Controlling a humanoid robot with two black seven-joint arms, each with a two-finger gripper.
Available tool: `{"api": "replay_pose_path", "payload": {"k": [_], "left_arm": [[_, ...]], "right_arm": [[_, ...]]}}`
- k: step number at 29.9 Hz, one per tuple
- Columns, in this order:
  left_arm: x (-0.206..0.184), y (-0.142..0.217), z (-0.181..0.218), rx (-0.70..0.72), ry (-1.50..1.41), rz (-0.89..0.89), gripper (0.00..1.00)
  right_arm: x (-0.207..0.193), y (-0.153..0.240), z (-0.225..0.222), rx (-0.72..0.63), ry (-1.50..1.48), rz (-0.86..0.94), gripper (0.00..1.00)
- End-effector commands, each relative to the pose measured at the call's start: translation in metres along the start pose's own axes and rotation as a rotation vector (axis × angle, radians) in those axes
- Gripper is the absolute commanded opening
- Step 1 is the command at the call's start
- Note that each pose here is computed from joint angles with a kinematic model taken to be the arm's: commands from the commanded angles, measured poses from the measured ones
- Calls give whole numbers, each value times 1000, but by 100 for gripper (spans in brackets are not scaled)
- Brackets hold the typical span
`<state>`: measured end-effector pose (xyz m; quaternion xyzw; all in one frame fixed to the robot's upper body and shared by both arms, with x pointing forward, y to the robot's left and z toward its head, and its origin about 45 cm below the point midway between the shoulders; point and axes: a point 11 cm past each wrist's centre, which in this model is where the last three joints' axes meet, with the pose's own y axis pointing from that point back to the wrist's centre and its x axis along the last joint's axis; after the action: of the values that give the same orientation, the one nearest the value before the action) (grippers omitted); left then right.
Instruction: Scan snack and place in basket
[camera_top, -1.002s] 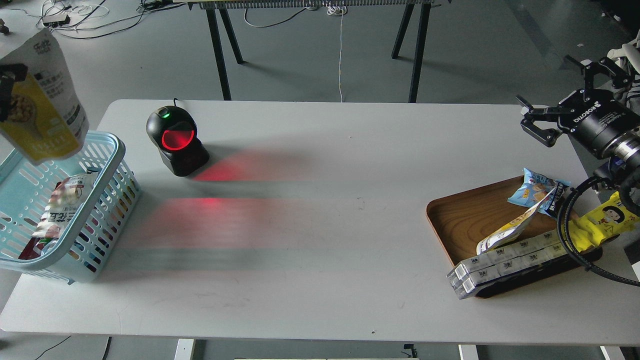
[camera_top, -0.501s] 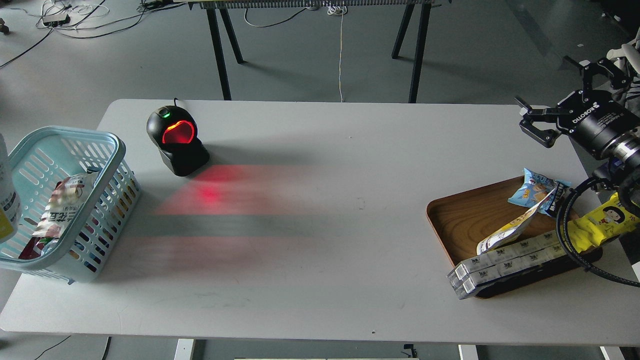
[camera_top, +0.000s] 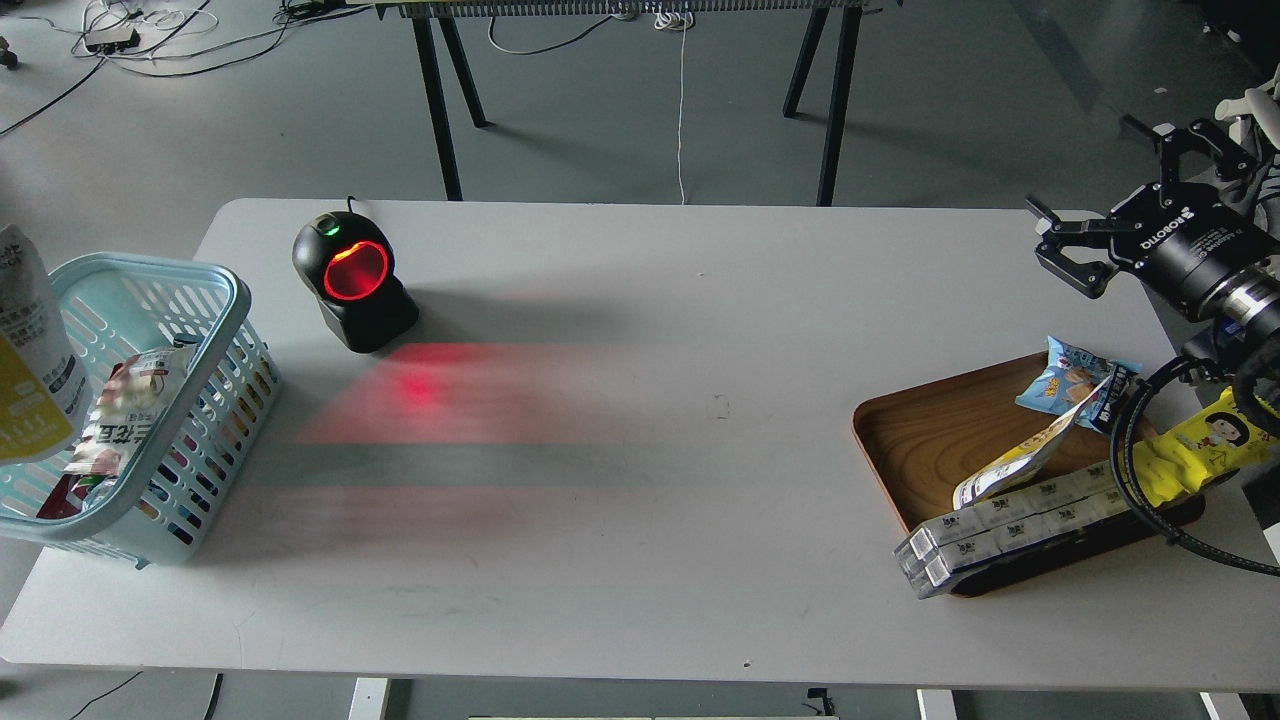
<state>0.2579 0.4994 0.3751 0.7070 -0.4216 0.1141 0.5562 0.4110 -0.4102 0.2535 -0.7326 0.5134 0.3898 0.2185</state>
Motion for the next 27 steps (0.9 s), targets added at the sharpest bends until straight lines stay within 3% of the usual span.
{"api": "replay_pose_path", "payload": {"k": [1, 19, 22, 26, 27], "left_arm": [[-3, -10, 1, -12, 4, 13, 0], [-39, -40, 1, -31, 21, -2, 0], [-42, -40, 2, -36, 22, -11, 4], [-41, -40, 2, -38, 17, 8, 27], [-41, -40, 2, -38, 19, 10, 43]], "right_arm": [[0, 1, -1, 1, 2, 1, 100], [2, 2, -1, -3, 7, 8, 100], [3, 3, 0, -6, 7, 10, 100], [3, 3, 0, -7, 8, 11, 100], [3, 3, 0, -7, 8, 11, 100]]}}
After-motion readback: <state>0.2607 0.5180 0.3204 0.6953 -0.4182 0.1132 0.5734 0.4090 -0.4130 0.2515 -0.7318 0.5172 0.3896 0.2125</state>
